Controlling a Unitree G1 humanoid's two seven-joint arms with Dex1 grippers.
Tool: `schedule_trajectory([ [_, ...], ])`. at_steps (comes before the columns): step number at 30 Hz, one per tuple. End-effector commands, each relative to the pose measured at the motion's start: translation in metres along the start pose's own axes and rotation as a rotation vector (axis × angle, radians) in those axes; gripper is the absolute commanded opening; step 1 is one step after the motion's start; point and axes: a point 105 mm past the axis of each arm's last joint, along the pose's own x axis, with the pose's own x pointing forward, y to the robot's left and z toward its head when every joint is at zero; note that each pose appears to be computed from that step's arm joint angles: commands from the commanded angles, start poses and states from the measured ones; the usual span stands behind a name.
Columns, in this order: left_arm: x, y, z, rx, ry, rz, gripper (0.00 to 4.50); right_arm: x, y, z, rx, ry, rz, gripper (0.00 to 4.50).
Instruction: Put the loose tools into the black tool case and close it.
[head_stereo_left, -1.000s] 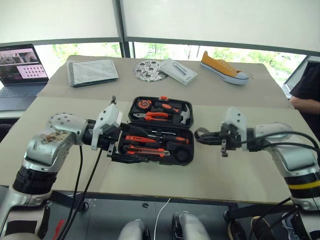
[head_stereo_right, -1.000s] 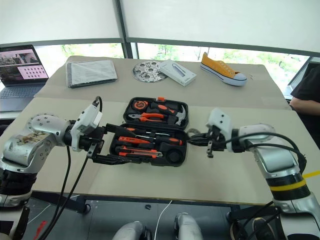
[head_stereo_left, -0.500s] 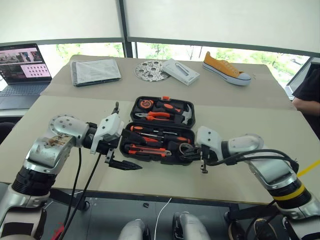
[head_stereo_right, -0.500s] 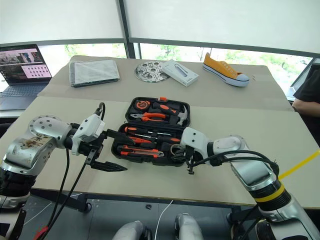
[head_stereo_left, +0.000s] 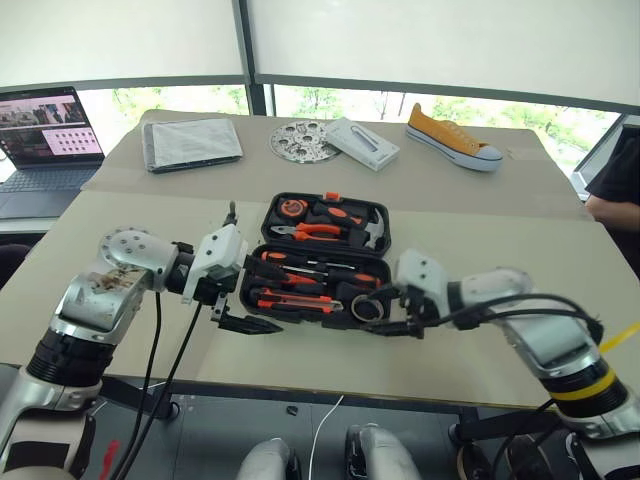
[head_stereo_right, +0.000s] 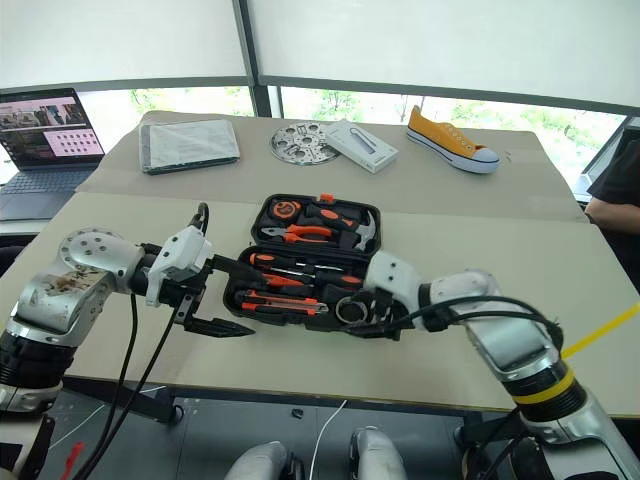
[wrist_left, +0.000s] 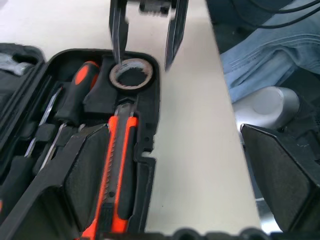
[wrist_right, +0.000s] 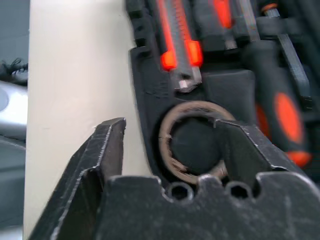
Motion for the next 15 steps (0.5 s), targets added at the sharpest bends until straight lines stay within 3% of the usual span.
schedule_trajectory([
  [1, -0.030, 0.017, -0.022, -0.065, 0.038, 0.208, 4.50, -0.035, -0.021, 0.015, 0.060, -0.096, -0.132, 2.51],
  [2, -0.036, 0.020, -0.030, -0.083, 0.050, 0.255, 4.50, -0.040, -0.024, 0.012, 0.078, -0.100, -0.156, 2.14],
  [3, -0.044, 0.023, -0.038, -0.105, 0.062, 0.309, 4.00, -0.044, -0.028, 0.005, 0.090, -0.092, -0.188, 1.87],
  [4, -0.052, 0.026, -0.047, -0.125, 0.071, 0.368, 3.85, -0.046, -0.033, -0.004, 0.100, -0.075, -0.227, 1.53],
  [8, -0.073, 0.044, -0.068, -0.167, 0.060, 0.579, 2.40, -0.043, -0.047, -0.025, 0.055, -0.053, -0.327, 0.17],
  [15, -0.059, 0.060, -0.092, -0.169, 0.114, 0.621, 0.03, -0.013, -0.051, -0.035, -0.018, -0.060, -0.305, 0.00],
])
